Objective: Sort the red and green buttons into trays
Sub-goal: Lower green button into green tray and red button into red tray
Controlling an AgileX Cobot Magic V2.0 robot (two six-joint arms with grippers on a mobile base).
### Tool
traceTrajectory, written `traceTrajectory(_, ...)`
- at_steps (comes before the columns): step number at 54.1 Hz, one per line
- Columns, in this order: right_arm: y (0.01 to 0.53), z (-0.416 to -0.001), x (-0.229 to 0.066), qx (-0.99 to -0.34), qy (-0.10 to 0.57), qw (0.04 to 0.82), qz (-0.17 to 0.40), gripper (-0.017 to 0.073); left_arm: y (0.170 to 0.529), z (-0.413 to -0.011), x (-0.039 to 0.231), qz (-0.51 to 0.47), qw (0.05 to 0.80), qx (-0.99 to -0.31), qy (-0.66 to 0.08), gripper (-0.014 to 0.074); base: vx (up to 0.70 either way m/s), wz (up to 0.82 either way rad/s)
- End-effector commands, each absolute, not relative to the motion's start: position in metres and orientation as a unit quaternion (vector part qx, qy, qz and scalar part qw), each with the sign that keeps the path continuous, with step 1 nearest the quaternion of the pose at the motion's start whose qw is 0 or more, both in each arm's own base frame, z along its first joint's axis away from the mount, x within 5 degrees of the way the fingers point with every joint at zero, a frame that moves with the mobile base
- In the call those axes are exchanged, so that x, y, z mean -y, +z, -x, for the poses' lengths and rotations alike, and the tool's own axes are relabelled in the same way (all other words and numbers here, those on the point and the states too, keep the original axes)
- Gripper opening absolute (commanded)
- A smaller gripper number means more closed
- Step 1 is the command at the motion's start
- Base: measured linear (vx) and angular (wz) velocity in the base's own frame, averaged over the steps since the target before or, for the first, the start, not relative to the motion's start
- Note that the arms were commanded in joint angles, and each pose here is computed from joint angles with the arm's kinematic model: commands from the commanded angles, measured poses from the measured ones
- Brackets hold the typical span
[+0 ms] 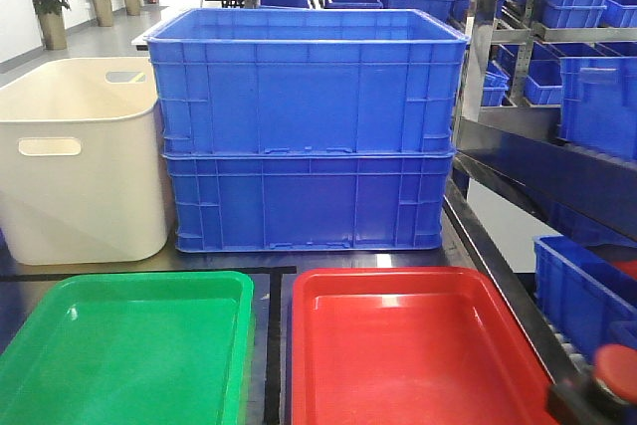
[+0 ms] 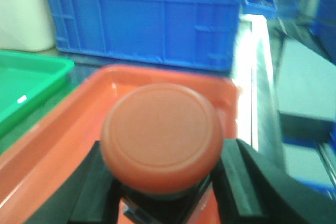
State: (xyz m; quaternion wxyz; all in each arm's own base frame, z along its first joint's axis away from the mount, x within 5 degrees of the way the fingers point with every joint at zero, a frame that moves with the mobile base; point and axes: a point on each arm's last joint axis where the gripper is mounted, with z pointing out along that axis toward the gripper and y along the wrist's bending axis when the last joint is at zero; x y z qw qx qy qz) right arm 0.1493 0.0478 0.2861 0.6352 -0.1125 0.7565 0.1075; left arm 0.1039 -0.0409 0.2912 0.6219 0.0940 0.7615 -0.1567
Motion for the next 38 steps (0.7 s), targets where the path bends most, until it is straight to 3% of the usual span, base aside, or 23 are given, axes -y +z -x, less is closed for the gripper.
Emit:
traceTrajectory(1,0.303,-0.170,-0.063,-0.687,0.123,0.700,0.153,-0.0008,0.303,-0.124,0.053,-0.103,0.654,-0.729,-0.177,0.0000,0.00,0.00)
traceTrajectory(12,0.283,-0.212,-0.108,-0.683,0.167,0.671,0.234,-0.0007,0.286,-0.177,0.075,-0.112,0.651,-0.726,-0.188,0.0000,0.00,0.00)
traceTrajectory(26,0.256,-0.254,-0.125,-0.711,0.177,0.644,0.221,-0.0006,0.264,-0.238,0.097,-0.094,0.614,-0.759,-0.194,0.0004,0.00,0.00)
traceTrajectory(38,0.240,-0.260,-0.128,-0.727,0.176,0.625,0.224,0.0066,0.246,-0.252,0.102,-0.100,0.580,-0.788,-0.180,0.0077,0.00,0.00)
